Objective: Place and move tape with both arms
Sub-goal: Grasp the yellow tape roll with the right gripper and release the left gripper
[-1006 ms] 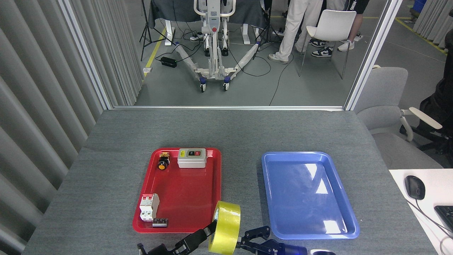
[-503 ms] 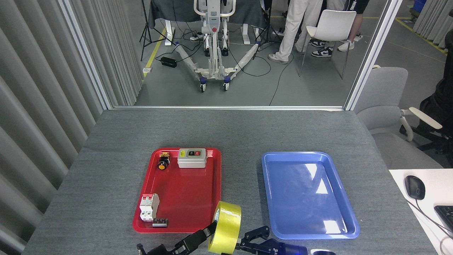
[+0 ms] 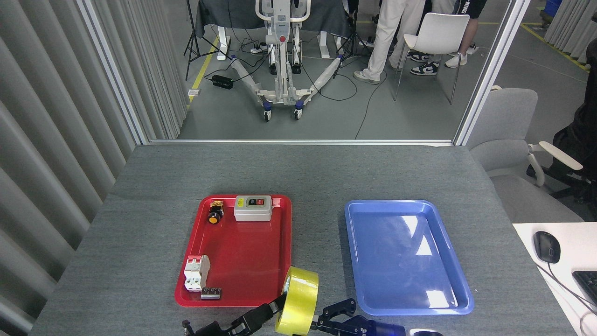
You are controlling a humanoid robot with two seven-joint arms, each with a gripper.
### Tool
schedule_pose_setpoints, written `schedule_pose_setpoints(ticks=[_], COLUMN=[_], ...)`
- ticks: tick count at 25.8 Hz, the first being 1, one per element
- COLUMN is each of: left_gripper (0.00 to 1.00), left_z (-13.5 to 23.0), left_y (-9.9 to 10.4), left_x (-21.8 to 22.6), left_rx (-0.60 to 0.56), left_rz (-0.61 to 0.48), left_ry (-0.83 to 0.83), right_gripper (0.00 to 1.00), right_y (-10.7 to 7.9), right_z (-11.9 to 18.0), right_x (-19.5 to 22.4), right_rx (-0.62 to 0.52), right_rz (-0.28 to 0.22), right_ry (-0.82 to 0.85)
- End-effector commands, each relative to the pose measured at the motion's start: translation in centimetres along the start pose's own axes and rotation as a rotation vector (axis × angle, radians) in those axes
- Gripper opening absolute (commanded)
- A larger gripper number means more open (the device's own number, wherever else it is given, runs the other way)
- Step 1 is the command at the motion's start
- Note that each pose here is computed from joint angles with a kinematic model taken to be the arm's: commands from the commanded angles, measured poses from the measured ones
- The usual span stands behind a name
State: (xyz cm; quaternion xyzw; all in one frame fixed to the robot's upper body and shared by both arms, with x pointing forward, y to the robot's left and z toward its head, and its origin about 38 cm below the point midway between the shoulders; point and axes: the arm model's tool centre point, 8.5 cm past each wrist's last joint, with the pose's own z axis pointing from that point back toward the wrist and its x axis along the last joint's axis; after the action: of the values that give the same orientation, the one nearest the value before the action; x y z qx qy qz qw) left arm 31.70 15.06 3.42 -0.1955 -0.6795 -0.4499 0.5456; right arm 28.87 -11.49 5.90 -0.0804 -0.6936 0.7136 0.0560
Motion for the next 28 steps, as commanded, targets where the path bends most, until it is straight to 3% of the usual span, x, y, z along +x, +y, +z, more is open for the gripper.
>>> schedule_pose_setpoints(ticks=[1, 6, 17, 25, 28], left_gripper=[0.36, 0.42, 0.74, 0.75, 0.80], left_z=[0.3, 0.3, 0.7, 1.6, 2.3], left_y=[0.7, 0.9, 1.5, 2.8, 3.9], left_x=[-0.4, -0.5, -0.9, -1.4, -2.1], left_rx=[0.051, 0.052, 0.065, 0.145, 0.253], left_rz=[-0.003, -0.006, -0.027, -0.050, -0.125], left_ry=[0.017, 0.025, 0.049, 0.093, 0.191], right_gripper=[0.18, 0.18, 0.18, 0.18, 0.18], right_y=[-0.1, -0.1, -0.1, -0.4, -2.3], right_z=[-0.1, -0.1, -0.1, 0.6, 2.6], right_x=[0.0, 0.0, 0.0, -1.2, -4.4], right_rx=[-0.006, -0.006, -0.007, -0.004, -0.041], right_rz=[-0.001, -0.001, 0.002, 0.024, 0.061], right_ry=[-0.002, -0.002, 0.002, 0.051, 0.172])
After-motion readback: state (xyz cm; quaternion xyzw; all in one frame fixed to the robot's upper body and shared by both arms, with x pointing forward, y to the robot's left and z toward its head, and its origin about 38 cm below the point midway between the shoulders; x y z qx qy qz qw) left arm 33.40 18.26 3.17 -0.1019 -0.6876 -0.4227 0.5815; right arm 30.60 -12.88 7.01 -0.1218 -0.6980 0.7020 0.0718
